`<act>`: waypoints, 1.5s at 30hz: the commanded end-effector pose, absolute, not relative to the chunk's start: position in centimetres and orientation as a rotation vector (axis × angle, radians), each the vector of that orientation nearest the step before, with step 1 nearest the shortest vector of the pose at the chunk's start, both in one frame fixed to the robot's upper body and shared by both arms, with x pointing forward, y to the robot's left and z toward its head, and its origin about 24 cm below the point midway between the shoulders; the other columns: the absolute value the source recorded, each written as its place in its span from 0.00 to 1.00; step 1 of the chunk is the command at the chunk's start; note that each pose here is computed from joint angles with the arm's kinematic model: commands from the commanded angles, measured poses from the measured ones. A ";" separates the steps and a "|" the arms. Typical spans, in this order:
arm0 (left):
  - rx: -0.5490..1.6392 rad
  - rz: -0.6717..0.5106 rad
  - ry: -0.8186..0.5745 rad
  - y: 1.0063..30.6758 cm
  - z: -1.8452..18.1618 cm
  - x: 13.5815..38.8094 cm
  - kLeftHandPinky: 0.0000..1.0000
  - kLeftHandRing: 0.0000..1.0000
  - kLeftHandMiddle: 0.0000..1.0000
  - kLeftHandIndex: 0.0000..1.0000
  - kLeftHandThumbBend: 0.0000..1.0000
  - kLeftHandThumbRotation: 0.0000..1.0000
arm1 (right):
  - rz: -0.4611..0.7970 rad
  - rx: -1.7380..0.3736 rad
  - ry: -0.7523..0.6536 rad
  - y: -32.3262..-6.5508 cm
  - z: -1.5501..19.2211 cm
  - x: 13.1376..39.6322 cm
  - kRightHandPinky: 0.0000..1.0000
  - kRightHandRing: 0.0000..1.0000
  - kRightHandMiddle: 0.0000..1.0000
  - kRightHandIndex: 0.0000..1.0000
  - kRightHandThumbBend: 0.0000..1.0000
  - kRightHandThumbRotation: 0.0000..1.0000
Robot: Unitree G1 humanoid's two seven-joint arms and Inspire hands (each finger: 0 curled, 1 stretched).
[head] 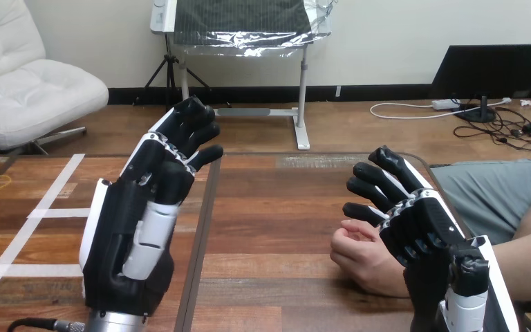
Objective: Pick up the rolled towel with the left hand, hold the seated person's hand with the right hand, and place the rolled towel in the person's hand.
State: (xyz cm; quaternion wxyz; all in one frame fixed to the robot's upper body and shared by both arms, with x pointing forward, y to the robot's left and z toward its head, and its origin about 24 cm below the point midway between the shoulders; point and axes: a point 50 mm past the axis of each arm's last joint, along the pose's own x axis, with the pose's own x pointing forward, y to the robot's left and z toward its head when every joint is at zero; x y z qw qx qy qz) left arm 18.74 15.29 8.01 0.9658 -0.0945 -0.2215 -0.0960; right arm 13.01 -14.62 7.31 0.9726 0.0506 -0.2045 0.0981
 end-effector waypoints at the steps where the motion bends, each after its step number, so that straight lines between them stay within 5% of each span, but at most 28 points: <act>1: -0.187 -0.160 -0.504 15.2 8.8 19.0 0.74 0.83 0.86 0.84 0.93 0.29 | 0.199 0.102 -0.485 -14.7 8.5 13.6 0.77 0.85 0.86 0.88 0.76 1.00; 16: -0.026 -0.056 -0.517 15.6 9.3 19.2 0.72 0.85 0.88 0.86 1.00 0.04 | 0.199 0.087 -0.490 -14.6 8.7 13.8 0.77 0.85 0.86 0.88 0.75 1.00; 45: 0.473 0.282 -0.417 17.0 9.7 21.3 0.82 0.90 0.91 0.89 0.98 0.00 | 0.219 0.091 -0.488 -14.4 8.7 14.1 0.77 0.85 0.85 0.88 0.74 1.00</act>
